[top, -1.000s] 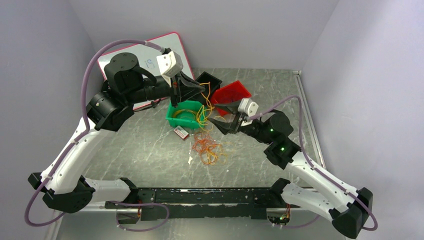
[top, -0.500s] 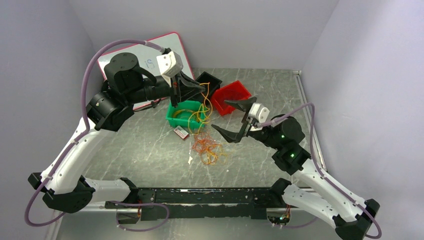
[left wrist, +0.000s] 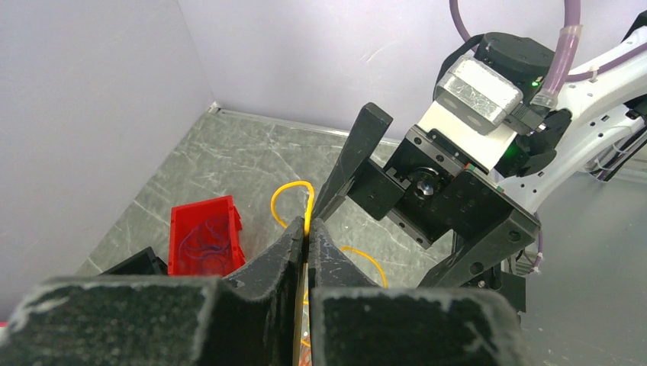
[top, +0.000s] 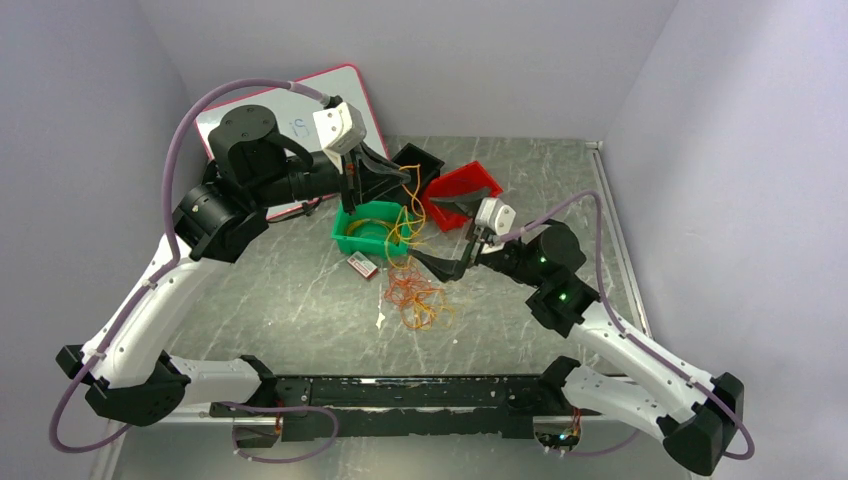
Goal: Untangle the cables
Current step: Place the cable in the bin.
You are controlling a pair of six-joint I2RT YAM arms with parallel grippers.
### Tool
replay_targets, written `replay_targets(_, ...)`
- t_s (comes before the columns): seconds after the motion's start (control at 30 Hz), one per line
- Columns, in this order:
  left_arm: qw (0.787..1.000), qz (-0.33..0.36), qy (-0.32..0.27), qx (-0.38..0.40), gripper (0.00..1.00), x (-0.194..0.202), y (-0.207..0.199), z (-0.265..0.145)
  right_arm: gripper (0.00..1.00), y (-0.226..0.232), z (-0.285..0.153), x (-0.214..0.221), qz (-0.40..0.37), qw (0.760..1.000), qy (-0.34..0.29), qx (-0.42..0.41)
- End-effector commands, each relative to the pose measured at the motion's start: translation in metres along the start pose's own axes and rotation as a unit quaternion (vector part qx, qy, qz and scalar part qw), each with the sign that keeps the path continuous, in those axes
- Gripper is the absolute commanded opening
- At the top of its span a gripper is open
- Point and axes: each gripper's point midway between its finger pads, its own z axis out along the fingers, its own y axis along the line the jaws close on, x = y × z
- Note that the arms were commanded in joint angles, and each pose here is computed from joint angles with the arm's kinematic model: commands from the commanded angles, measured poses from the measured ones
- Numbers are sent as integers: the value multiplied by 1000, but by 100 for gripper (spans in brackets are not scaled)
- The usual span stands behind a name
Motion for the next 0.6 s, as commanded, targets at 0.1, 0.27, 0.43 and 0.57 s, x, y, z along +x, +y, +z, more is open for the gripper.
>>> replay_targets(0.1, 1000, 10, -7, 5, 7, -3, 1, 5, 96, -8, 14, -4, -9, 1000, -23, 5)
replay_targets(0.27, 1000, 11, -7, 5, 7, -4, 2, 6, 87, -7, 23, 4, 0, 1000, -19, -4)
replay_targets(0.43, 1000, 10, -8, 5, 7, -4, 2, 6, 75, -6, 25, 5, 4, 1000, -15, -10)
replay_targets(0.57, 1000, 9, -6, 6, 7, -2, 2, 7, 71, -4, 25, 8, 7, 1000, -12, -14)
